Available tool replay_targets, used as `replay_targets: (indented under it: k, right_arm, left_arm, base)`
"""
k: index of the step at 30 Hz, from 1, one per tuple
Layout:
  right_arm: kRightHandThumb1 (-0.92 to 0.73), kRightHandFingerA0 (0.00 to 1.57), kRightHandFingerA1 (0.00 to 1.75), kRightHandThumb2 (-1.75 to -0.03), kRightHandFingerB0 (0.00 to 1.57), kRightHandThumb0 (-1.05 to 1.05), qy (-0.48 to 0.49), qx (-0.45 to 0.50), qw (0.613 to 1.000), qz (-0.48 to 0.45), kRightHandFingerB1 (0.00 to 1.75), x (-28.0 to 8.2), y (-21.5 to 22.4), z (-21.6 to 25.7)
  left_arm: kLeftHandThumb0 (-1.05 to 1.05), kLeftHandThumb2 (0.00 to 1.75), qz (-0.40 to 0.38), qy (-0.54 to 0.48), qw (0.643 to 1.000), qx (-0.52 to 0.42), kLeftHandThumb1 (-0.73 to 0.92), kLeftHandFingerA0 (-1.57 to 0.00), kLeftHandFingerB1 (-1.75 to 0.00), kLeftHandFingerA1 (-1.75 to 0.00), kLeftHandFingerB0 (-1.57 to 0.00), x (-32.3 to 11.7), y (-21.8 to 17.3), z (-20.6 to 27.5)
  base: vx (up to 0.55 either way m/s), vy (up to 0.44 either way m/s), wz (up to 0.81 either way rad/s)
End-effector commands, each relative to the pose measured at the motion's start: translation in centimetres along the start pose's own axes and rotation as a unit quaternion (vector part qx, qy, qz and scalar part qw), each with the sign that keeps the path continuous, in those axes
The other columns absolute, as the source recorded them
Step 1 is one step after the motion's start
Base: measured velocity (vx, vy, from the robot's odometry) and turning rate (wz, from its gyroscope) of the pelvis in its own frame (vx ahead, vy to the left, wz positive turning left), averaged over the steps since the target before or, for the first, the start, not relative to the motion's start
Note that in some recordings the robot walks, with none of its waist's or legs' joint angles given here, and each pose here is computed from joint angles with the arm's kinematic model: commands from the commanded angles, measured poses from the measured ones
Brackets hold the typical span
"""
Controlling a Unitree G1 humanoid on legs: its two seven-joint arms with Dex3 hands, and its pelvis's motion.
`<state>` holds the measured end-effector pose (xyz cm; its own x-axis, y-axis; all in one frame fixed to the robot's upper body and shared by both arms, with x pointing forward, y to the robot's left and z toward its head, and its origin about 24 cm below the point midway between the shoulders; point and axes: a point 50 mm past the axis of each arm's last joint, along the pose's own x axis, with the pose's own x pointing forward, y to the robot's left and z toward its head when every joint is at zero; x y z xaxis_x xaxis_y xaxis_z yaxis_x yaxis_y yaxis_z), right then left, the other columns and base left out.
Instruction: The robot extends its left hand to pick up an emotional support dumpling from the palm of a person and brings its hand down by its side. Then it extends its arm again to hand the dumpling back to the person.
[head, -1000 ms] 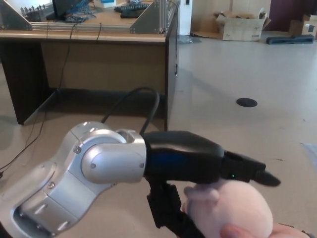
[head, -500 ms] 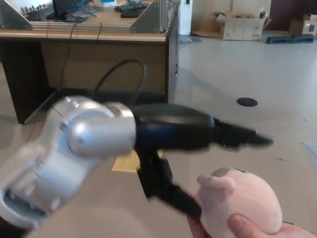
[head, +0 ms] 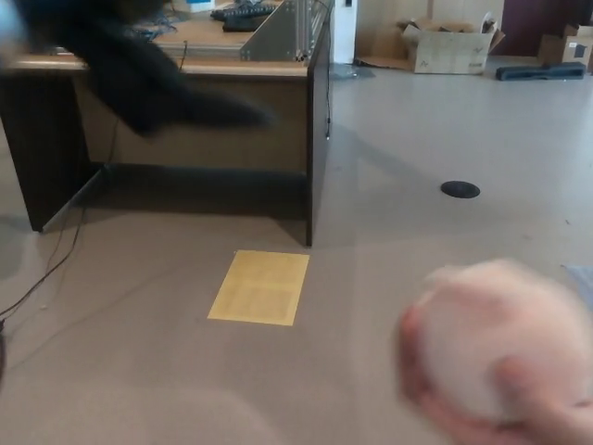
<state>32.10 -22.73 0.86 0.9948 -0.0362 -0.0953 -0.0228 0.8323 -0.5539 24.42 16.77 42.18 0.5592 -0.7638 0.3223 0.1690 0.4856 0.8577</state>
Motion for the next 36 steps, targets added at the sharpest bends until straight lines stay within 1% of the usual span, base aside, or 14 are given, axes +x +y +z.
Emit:
replay_targets:
  k: [1,2,3,6,9,11,12,13,17,18,20,23,30,36]
  right_arm:
    - [-0.65,0.73,0.45,-0.59,0.49,-0.35,0.03,0.005,1.0,-0.002,0.37,-2.2,0.3,-2.7]
    - [-0.65,0.72,0.45,-0.59,0.49,-0.36,0.035,0.007,0.999,-0.003,0.38,-2.6,0.4,-3.1]
    - [-0.64,0.74,0.46,-0.59,0.5,-0.35,0.043,0.011,0.999,-0.006,0.38,-3.0,0.5,-3.6]
    - [-0.64,0.74,0.46,-0.59,0.5,-0.35,0.05,0.016,0.999,-0.009,0.38,-3.4,0.6,-3.9]
    - [-0.65,0.74,0.47,-0.59,0.5,-0.34,0.049,0.012,0.999,-0.01,0.38,-3.7,0.8,-4.2]
    - [-0.64,0.75,0.47,-0.59,0.5,-0.33,0.05,0.013,0.999,-0.013,0.38,-3.9,0.9,-4.3]
    - [-0.64,0.75,0.47,-0.59,0.5,-0.33,0.05,0.013,0.999,-0.013,0.38,-3.9,0.9,-4.3]
    - [-0.64,0.74,0.47,-0.59,0.5,-0.32,0.051,0.013,0.999,-0.015,0.39,-4.3,0.7,-4.7]
    - [-0.64,0.74,0.47,-0.59,0.5,-0.32,0.051,0.013,0.999,-0.016,0.39,-4.5,0.6,-4.8]
    - [-0.64,0.74,0.47,-0.59,0.5,-0.31,0.053,0.013,0.998,-0.015,0.39,-4.7,0.7,-5.0]
    - [-0.65,0.73,0.46,-0.59,0.48,-0.32,0.057,0.015,0.998,-0.014,0.38,-5.1,0.9,-5.3]
    - [-0.65,0.74,0.47,-0.59,0.48,-0.31,0.055,0.017,0.998,-0.016,0.39,-5.1,1.1,-5.2]
    - [-0.65,0.74,0.47,-0.59,0.46,-0.31,0.052,0.018,0.998,-0.021,0.38,-4.8,0.8,-5.0]
    - [-0.65,0.74,0.47,-0.59,0.46,-0.31,0.054,0.02,0.998,-0.021,0.38,-4.8,0.9,-5.0]
  left_arm:
    - [-0.59,0.78,0.11,0.082,0.972,-0.192,0.36,-0.02,-0.18,-0.42,0.0,-9.6,-3.8,-10.0]
    - [-0.64,0.73,0.126,0.103,0.961,-0.225,0.39,-0.13,-0.17,-0.43,-0.04,-10.8,-5.5,-11.6]
    - [-0.29,0.87,0.152,0.132,0.93,-0.307,0.32,-0.02,-0.49,-0.48,0.0,-12.9,-8.7,-14.3]
    - [-0.3,0.89,0.178,0.157,0.889,-0.391,0.35,-0.03,-0.49,-0.48,0.0,-15.3,-12.2,-16.5]
    - [-0.27,0.86,0.231,0.243,0.828,-0.45,0.31,-0.05,-0.47,-0.49,0.0,-19.8,-17.4,-19.7]
    - [-0.26,0.85,0.254,0.295,0.805,-0.448,0.3,-0.07,-0.46,-0.49,0.0,-21.7,-19.6,-20.5]
    - [-0.26,0.85,0.254,0.295,0.805,-0.448,0.3,-0.07,-0.46,-0.49,0.0,-21.7,-19.6,-20.5]
    - [-0.22,0.84,0.273,0.372,0.784,-0.415,0.29,-0.14,-0.49,-0.52,-0.08,-24.3,-22.9,-21.1]
    - [-0.22,0.84,0.276,0.391,0.781,-0.401,0.29,-0.14,-0.49,-0.52,-0.08,-25.1,-24.0,-21.1]
    - [-0.31,0.53,0.281,0.413,0.773,-0.39,0.44,-0.37,-0.31,-0.39,-0.3,-26.0,-25.2,-21.0]
    - [-0.34,0.54,0.291,0.453,0.752,-0.38,0.47,-0.34,-0.31,-0.39,-0.31,-27.9,-27.2,-20.8]
    - [-0.38,0.54,0.293,0.471,0.736,-0.389,0.47,-0.32,-0.31,-0.39,-0.31,-28.9,-27.7,-21.2]
    - [-0.36,0.54,0.298,0.464,0.731,-0.402,0.46,-0.38,-0.32,-0.4,-0.31,-28.5,-27.0,-22.0]
    - [-0.36,0.54,0.3,0.465,0.733,-0.396,0.46,-0.39,-0.32,-0.4,-0.31,-28.7,-27.0,-22.1]
  base:
    - [0.0,0.0,0.0]
    - [0.0,0.0,0.07]
    - [0.0,0.0,0.0]
    - [0.0,0.0,0.0]
    - [0.0,0.0,0.0]
    - [0.0,0.0,0.0]
    - [0.0,0.0,0.0]
    - [0.0,0.0,0.0]
    - [0.0,0.0,0.0]
    - [0.0,0.0,0.0]
    - [0.0,0.0,0.0]
    - [0.0,0.0,0.0]
    - [0.0,0.0,0.0]
    - [0.0,0.0,0.0]
